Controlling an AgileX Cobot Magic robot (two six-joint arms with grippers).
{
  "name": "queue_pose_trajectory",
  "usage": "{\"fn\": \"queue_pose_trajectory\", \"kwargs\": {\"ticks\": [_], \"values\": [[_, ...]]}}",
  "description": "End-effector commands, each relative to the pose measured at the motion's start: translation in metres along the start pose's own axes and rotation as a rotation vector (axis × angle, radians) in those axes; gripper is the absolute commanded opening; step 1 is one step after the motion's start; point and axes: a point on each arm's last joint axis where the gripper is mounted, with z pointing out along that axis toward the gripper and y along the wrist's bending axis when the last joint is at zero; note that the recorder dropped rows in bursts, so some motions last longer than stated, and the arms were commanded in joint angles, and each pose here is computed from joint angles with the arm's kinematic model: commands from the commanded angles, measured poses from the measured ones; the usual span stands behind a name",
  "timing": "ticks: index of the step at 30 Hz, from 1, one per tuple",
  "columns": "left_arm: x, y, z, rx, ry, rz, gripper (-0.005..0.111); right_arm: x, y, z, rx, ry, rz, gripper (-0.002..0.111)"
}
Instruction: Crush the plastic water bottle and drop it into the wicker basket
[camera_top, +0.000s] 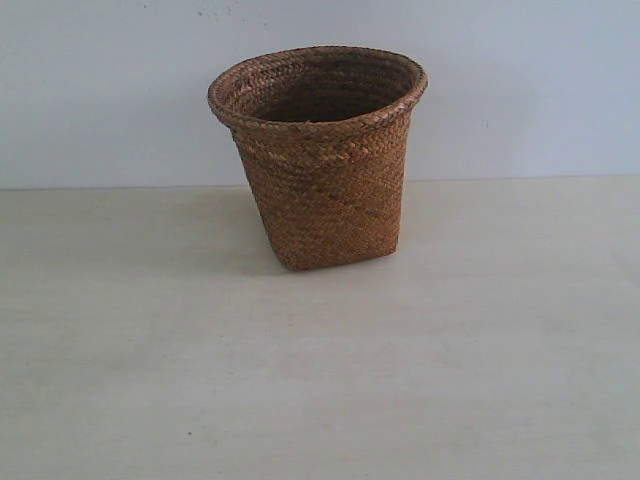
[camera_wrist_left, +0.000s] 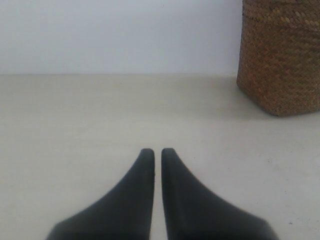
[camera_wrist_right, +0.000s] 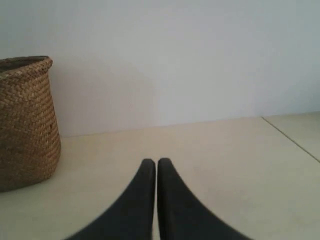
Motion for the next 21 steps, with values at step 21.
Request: {"fn": "queue_pose_trajectory", "kwargs": {"ticks": [21], "values": [[0.001, 0.0, 0.0, -0.005, 0.0, 0.0, 0.004, 0.032, -0.004, 0.0, 0.022, 0.231, -0.103, 0.0]]}}
